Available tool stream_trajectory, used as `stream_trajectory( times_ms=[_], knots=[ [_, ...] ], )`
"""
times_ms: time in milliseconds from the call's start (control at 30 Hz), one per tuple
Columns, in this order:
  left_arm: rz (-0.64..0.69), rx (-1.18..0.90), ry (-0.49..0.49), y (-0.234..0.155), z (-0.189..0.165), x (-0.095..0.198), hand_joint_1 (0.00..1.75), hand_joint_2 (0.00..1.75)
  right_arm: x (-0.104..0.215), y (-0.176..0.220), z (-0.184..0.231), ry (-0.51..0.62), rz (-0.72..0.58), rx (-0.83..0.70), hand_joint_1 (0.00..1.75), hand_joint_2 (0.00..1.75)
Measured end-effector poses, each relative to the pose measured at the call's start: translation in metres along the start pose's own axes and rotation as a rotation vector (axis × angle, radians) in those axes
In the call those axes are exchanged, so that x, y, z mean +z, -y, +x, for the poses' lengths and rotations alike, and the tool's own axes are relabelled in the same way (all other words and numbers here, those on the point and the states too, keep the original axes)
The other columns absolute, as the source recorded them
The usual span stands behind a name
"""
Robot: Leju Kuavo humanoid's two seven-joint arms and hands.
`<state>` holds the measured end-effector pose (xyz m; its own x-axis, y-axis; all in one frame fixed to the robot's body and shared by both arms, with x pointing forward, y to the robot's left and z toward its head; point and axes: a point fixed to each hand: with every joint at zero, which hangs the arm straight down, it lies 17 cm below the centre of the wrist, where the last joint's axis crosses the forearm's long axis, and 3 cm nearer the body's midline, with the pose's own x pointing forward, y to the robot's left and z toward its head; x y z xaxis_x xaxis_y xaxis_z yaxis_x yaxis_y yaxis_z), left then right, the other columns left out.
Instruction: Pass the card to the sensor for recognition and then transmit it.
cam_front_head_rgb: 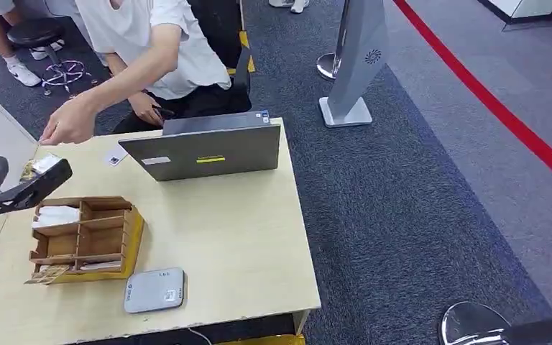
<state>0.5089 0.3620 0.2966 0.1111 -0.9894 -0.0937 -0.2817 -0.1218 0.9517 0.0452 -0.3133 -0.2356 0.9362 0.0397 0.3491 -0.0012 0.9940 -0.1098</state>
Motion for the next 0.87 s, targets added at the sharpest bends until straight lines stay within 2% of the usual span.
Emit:
stream_trajectory(
  times_ms=[100, 200, 300, 333, 400, 467, 533, 567, 600, 633, 700, 733, 800, 867],
  knots=[
    [0.055, 0.135, 0.05, -0.009, 0.014, 0.03, 0.0, 1.75, -0.001, 0.005, 0.0, -0.008, -0.029, -0.053, 0.0, 1.75],
    [0.138, 0.269, 0.121, -0.026, 0.025, 0.087, 0.0, 1.75, 0.001, 0.009, -0.007, -0.033, -0.066, -0.158, 0.0, 1.75],
    [0.23, 0.419, 0.189, -0.048, 0.018, 0.157, 0.0, 1.75, 0.01, 0.009, -0.024, -0.089, -0.099, -0.276, 0.0, 1.75],
    [0.236, 0.441, 0.191, -0.051, 0.012, 0.171, 0.0, 1.75, 0.013, 0.008, -0.027, -0.099, -0.1, -0.282, 0.0, 1.75],
    [0.203, 0.511, 0.168, -0.049, 0.001, 0.191, 0.0, 1.75, 0.017, 0.004, -0.028, -0.108, -0.099, -0.284, 0.0, 1.75],
    [0.12, 0.677, 0.15, -0.039, -0.007, 0.215, 0.0, 1.75, 0.018, 0.002, -0.023, -0.109, -0.101, -0.295, 0.0, 1.75],
    [0.05, 0.839, 0.2, -0.035, -0.012, 0.225, 0.0, 1.75, 0.023, -0.001, -0.027, -0.127, -0.101, -0.299, 0.0, 1.75],
    [-0.003, 0.904, 0.207, -0.03, -0.018, 0.23, 0.0, 1.75, 0.024, -0.001, -0.028, -0.129, -0.099, -0.294, 0.0, 1.75],
    [-0.08, 0.957, 0.17, -0.019, -0.035, 0.239, 0.0, 1.75, 0.025, -0.001, -0.026, -0.127, -0.101, -0.291, 0.0, 1.75],
    [-0.139, 0.989, 0.092, -0.007, -0.059, 0.249, 0.0, 1.75, 0.026, -0.001, -0.024, -0.122, -0.099, -0.289, 0.0, 1.75],
    [-0.207, 1.054, -0.206, 0.027, -0.126, 0.284, 0.0, 1.75, 0.028, -0.001, -0.021, -0.11, -0.093, -0.272, 0.0, 1.75],
    [-0.194, 1.067, -0.35, 0.043, -0.154, 0.303, 0.0, 1.75, 0.029, 0.0, -0.02, -0.106, -0.091, -0.266, 0.0, 1.75],
    [-0.066, 1.053, -0.608, 0.06, -0.206, 0.343, 0.0, 1.75, 0.031, 0.002, -0.016, -0.092, -0.092, -0.259, 0.0, 1.75],
    [0.126, 0.945, -0.956, 0.074, -0.268, 0.399, 0.0, 1.75, 0.031, 0.004, -0.009, -0.072, -0.094, -0.238, 0.0, 1.75]
  ],
)
